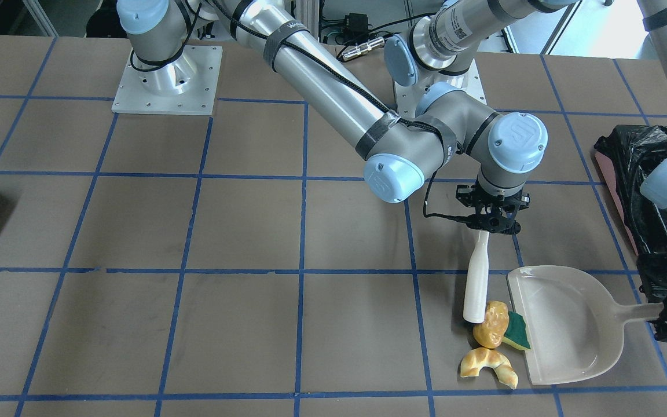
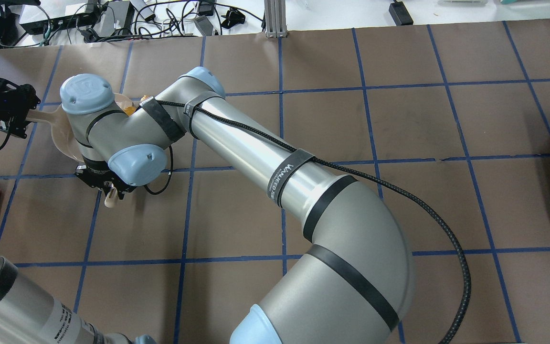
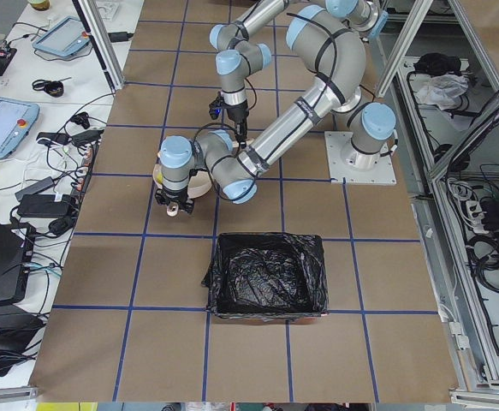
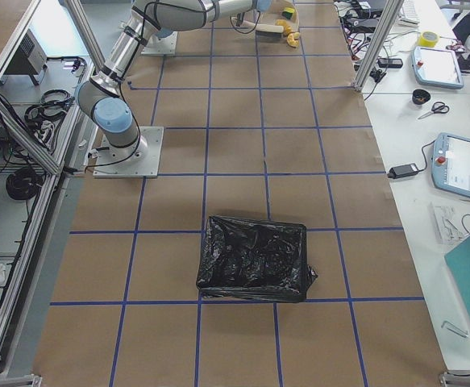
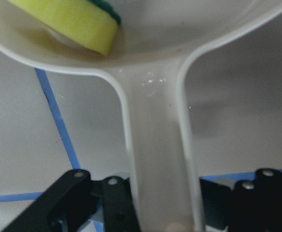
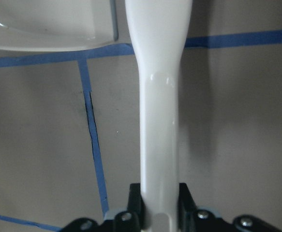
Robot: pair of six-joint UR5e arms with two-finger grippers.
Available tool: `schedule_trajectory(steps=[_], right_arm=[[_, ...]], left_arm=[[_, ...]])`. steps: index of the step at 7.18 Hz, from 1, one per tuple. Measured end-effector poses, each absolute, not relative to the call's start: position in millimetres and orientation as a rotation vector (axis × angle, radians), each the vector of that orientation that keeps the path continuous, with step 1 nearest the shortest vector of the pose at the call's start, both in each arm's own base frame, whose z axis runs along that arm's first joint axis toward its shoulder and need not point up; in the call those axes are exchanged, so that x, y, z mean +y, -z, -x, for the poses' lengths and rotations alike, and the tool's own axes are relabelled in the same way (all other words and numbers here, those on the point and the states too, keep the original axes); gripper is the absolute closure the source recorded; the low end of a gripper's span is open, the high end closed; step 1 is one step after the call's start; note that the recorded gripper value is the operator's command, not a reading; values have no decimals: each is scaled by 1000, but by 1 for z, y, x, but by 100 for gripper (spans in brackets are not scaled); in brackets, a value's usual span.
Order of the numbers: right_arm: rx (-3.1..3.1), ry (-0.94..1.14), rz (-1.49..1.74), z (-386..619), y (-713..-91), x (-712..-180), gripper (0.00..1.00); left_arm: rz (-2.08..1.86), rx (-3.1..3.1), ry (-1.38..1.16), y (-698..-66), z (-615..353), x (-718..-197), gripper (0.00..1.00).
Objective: Sweep and dump trash in nearest bin
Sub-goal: 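Sweep the sponge into the dustpan with the brush in the right gripper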
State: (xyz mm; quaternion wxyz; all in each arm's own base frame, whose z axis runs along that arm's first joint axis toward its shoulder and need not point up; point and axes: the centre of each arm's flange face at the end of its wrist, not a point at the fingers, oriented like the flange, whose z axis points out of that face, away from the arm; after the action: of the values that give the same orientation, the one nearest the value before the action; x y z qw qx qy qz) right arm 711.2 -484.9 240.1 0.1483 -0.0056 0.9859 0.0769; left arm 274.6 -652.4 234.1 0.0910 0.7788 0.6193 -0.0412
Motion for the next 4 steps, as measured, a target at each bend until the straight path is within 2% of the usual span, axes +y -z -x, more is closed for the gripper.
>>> schedule_trajectory(steps=[3,4], right_arm=[[2866,-114,561,-701,-235,-487,100],[2896,-129,564,-695,-243,-482,100]], left_arm=[[-2314,1840,123,-234,-275,-653,100],[-2314,1839,123,-234,-274,-653,100]])
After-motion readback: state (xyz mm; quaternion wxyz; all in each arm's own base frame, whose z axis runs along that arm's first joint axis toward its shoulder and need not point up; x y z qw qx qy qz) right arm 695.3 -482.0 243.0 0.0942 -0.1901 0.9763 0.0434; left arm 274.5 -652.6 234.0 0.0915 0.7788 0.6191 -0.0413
